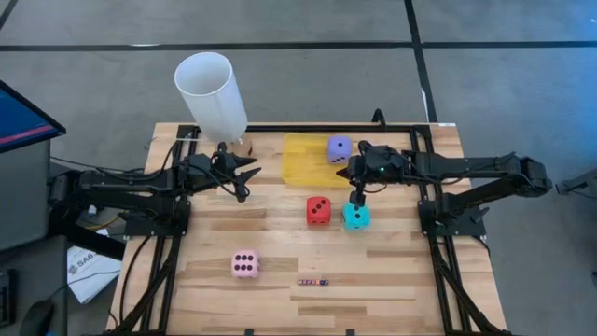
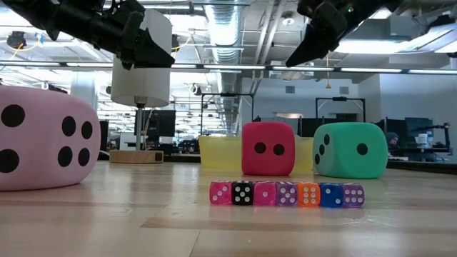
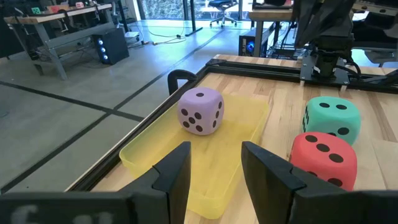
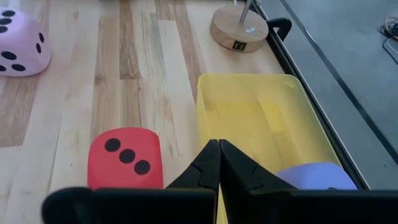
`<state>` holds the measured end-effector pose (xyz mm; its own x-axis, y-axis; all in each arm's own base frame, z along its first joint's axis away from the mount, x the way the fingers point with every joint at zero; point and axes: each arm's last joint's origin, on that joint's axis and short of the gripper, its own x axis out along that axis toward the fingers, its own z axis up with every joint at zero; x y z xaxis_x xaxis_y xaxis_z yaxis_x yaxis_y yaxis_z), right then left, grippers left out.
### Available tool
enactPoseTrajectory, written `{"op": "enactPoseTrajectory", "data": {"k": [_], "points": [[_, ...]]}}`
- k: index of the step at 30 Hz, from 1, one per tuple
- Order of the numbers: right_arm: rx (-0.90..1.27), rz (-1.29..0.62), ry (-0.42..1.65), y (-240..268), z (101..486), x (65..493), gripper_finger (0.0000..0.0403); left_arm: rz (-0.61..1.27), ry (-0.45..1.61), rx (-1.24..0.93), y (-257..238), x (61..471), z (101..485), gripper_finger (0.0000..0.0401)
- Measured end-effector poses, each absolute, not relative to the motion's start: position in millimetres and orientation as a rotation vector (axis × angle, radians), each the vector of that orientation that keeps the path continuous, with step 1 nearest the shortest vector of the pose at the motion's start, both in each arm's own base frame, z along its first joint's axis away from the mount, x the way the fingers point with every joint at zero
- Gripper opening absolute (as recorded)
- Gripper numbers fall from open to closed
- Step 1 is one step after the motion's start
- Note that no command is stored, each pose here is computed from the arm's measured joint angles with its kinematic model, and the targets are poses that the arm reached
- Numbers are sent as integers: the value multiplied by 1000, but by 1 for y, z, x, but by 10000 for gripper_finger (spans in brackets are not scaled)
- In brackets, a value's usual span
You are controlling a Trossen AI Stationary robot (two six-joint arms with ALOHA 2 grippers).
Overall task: Pick & Place Dice
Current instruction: Put the big red dice into the yellow bin
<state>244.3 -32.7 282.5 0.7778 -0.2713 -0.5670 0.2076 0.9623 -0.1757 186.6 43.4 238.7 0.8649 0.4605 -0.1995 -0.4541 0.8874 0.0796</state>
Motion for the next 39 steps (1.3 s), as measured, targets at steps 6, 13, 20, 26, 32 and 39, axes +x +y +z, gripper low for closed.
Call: {"op": "enactPoseTrajectory", "data": {"k": [6, 13, 20, 26, 32, 39], "points": [[-101, -261, 483, -33, 294, 252, 0, 479, 216, 30, 43, 187, 239, 132], [-124, -238, 393, -34, 302, 256, 0, 479, 217, 30, 43, 187, 239, 132], [-154, -197, 411, -25, 293, 276, 0, 479, 216, 30, 43, 187, 239, 132], [-165, -171, 577, -22, 278, 295, 0, 479, 216, 30, 43, 187, 239, 132], [-176, -136, 710, -16, 261, 308, 0, 479, 216, 30, 43, 187, 239, 132], [-190, -96, 776, -5, 245, 316, 0, 479, 216, 30, 43, 187, 239, 132]]}}
